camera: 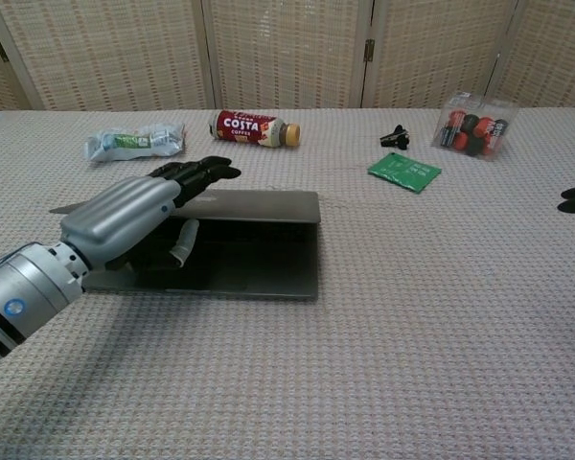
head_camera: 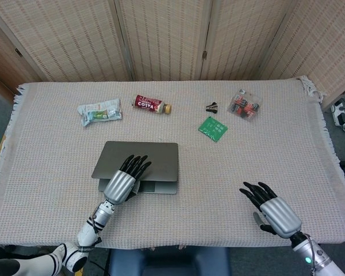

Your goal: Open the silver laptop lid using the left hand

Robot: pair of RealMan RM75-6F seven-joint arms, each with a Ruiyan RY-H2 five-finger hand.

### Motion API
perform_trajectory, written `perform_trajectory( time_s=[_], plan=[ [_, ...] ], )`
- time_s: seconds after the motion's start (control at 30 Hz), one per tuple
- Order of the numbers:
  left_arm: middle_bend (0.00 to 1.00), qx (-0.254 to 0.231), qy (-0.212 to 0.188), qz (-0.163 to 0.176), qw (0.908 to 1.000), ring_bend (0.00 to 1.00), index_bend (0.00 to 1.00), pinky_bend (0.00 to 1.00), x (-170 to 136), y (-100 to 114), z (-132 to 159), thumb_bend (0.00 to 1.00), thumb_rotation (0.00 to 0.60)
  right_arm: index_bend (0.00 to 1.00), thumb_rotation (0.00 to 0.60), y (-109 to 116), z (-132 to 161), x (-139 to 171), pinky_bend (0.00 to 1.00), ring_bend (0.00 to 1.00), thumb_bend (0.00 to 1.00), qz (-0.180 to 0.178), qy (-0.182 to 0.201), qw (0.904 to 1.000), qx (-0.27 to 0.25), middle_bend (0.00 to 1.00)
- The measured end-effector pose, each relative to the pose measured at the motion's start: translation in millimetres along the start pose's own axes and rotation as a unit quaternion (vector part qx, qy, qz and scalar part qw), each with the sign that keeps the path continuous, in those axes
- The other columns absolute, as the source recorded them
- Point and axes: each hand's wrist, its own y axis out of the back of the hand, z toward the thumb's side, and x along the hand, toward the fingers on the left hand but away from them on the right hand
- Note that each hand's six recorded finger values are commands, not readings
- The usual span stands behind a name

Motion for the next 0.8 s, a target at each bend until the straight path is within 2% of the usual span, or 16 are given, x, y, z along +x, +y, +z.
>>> perform_trajectory(
  time_s=[0.17,0.33,0.53,0.8],
  plan=[
    [0.04,-0.001,0.003,0.005,1.0000,0.00,0.00,0.00,8.1,4.5,-1.7,0.87,0.600,0.00,0.600,-11.3,18.3,-19.0,0.02,0.10,0.99,0.045,0.040,0.9982,0.007,0.00],
    [0.04,-0.002,0.006,0.010,0.9999,0.00,0.00,0.00,14.0,10.0,-2.6,0.88,0.600,0.00,0.600,-23.7,42.1,-46.9,0.00,0.11,1.00,0.087,0.085,0.9925,0.012,0.00],
    [0.04,0.000,0.007,0.009,0.9999,0.00,0.00,0.00,16.1,11.9,-4.1,0.88,0.600,0.00,0.600,-37.6,75.8,-88.8,0.00,0.08,1.00,0.121,0.133,0.9835,0.024,0.00],
    [0.04,0.005,0.008,0.008,0.9999,0.00,0.00,0.00,18.9,13.5,-4.9,0.88,0.600,0.00,0.600,-44.4,110.9,-140.4,0.00,0.07,1.00,0.124,0.168,0.9768,0.047,0.00]
  ],
)
